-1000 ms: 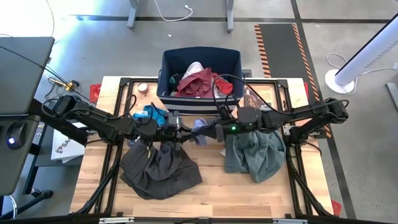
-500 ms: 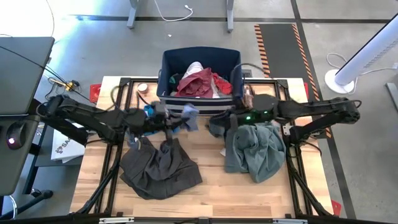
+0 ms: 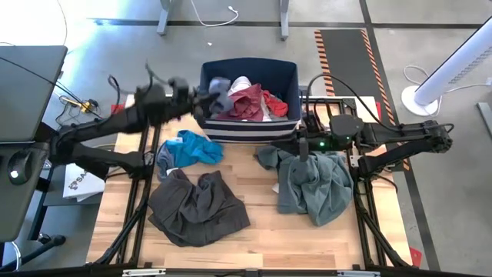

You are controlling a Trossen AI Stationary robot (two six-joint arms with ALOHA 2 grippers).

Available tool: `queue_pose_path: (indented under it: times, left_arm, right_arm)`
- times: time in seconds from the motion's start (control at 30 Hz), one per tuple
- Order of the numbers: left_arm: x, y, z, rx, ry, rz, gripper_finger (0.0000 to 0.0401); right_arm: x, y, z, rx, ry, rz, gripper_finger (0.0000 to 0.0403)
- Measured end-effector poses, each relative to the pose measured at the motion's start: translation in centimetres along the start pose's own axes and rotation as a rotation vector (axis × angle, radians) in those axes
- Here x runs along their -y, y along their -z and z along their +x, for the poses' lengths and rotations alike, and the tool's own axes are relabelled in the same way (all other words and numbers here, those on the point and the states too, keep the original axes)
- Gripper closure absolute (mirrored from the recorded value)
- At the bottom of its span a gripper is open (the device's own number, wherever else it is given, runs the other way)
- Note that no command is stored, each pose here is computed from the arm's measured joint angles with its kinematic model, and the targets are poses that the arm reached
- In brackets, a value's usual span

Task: Sort clothes
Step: Put the light blue towel into the blue laundry bin

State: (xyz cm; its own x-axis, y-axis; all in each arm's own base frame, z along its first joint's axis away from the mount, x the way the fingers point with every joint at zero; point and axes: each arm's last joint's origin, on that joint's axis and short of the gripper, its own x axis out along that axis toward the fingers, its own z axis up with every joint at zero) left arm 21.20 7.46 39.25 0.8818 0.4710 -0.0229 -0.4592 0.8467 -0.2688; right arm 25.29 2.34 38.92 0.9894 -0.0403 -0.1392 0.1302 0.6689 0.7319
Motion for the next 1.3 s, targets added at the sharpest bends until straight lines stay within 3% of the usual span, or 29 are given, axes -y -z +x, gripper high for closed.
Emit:
queue_pose_path:
  times: [0.2,0.4,0.7,0.87,1.07,1.3]
  left_arm:
    - [-5.1,-2.3,3.1,-0.176,-0.142,-0.106,0.0399]
    - [-8.2,-2.8,5.2,-0.214,-0.173,-0.245,0.0388]
    - [-9.9,-2.4,6.6,-0.31,-0.104,-0.183,0.0375]
    - [-11.5,-1.0,7.3,-0.413,-0.093,-0.227,0.0311]
    - [-12.6,-1.4,7.1,-0.386,-0.124,-0.229,0.0214]
    - [-11.7,-3.3,5.4,-0.308,-0.058,-0.077,0.0196]
  right_arm:
    - [-0.1,0.1,0.0,-0.004,-0.003,0.003,0.0225]
    - [-0.2,0.2,-0.1,-0.008,-0.007,0.022,0.0225]
    - [-0.5,0.6,-0.1,-0.017,-0.007,0.034,0.0225]
    - [-0.5,0.7,-0.2,0.009,0.014,0.048,0.0225]
    - [-0.5,1.0,0.1,0.002,0.022,0.068,0.0225]
    - [-0.4,1.6,0.4,-0.034,0.045,0.069,0.0225]
